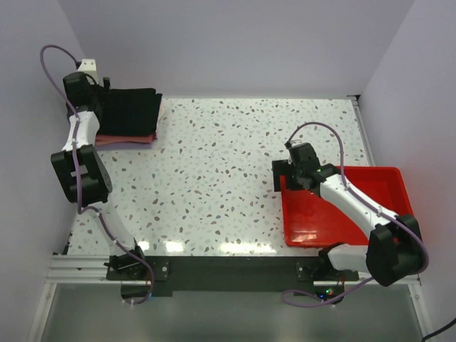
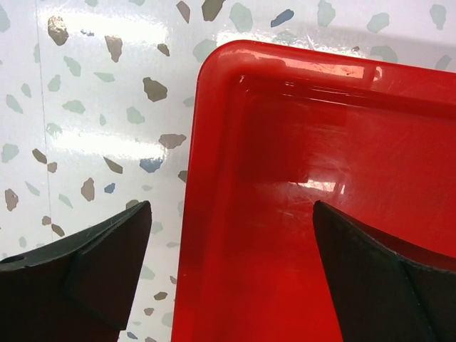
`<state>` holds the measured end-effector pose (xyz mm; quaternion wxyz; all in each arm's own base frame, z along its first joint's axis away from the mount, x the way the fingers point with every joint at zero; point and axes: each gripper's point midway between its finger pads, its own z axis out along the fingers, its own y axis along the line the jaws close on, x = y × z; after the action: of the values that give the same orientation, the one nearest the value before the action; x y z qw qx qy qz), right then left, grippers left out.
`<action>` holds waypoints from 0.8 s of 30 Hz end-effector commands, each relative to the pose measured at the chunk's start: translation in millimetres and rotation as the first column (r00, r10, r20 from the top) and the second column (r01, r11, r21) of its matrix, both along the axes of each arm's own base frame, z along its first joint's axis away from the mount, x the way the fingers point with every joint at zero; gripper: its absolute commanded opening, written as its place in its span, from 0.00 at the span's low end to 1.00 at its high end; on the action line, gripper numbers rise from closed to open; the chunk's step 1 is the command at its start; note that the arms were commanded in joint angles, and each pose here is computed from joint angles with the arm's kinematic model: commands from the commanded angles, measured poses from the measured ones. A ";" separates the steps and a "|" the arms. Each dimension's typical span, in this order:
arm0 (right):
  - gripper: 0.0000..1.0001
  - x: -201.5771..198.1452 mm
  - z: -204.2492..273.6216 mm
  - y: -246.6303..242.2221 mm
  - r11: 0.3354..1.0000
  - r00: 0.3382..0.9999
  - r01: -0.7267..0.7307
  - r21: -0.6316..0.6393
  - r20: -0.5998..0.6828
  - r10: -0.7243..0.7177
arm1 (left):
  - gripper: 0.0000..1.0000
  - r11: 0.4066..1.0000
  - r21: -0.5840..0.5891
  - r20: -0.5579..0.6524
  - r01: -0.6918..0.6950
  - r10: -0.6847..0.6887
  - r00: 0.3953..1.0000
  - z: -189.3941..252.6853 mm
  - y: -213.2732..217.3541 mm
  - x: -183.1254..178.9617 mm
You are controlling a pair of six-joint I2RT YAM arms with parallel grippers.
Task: Fold and stack the t-shirts
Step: Neatly place the folded tshirt to the corner, then reset both grippers
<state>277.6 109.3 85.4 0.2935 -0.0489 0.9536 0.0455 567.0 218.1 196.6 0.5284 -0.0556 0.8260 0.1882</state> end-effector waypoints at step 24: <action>0.99 -6.4 77.9 31.8 0.964 0.972 -0.136 0.228 0.221 0.084 | 1.00 0.835 -0.523 0.262 0.171 -0.034 0.964 125.7 -252.1 -140.0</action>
<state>268.7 133.6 145.9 0.3682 -0.0675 0.9158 0.1455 460.2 -13.4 309.3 0.5953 -0.1565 0.7836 -0.0844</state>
